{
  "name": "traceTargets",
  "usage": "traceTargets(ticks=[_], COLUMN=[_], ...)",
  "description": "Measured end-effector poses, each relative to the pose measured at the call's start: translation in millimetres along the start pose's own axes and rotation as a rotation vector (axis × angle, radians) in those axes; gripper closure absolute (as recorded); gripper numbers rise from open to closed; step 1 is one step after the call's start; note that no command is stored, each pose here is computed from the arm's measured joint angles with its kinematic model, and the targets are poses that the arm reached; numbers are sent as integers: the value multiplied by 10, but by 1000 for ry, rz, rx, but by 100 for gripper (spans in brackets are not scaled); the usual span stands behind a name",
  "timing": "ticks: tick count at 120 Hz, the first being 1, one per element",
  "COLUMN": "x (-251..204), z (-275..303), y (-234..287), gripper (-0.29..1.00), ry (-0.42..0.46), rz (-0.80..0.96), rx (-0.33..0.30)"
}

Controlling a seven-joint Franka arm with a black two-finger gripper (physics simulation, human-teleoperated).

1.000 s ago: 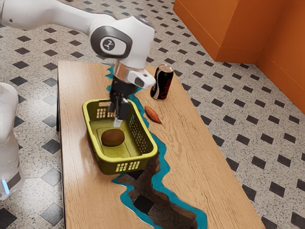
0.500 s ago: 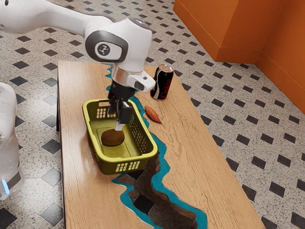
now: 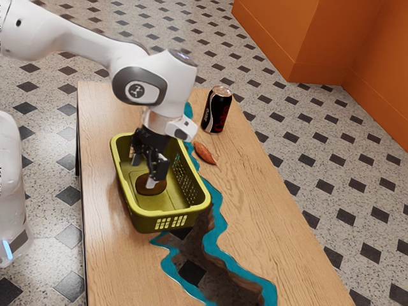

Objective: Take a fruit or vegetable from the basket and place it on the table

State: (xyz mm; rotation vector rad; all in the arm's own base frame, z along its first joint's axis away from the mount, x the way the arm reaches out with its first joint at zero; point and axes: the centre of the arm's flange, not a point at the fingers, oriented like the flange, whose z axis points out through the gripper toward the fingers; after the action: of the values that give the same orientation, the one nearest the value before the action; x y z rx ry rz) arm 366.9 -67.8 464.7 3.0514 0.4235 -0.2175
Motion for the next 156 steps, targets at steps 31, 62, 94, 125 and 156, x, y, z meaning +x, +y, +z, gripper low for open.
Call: traceTargets(ticks=[31,62,94,125,156], x=[144,325,248,206,236], z=[-41,79,124,277,461], y=[74,14,-72,-74,-99], gripper=[1,2,2,2,2], ry=[102,111,135,126,102], rz=[60,66,70,64,52], rx=[-31,-52,-51,-49,-56])
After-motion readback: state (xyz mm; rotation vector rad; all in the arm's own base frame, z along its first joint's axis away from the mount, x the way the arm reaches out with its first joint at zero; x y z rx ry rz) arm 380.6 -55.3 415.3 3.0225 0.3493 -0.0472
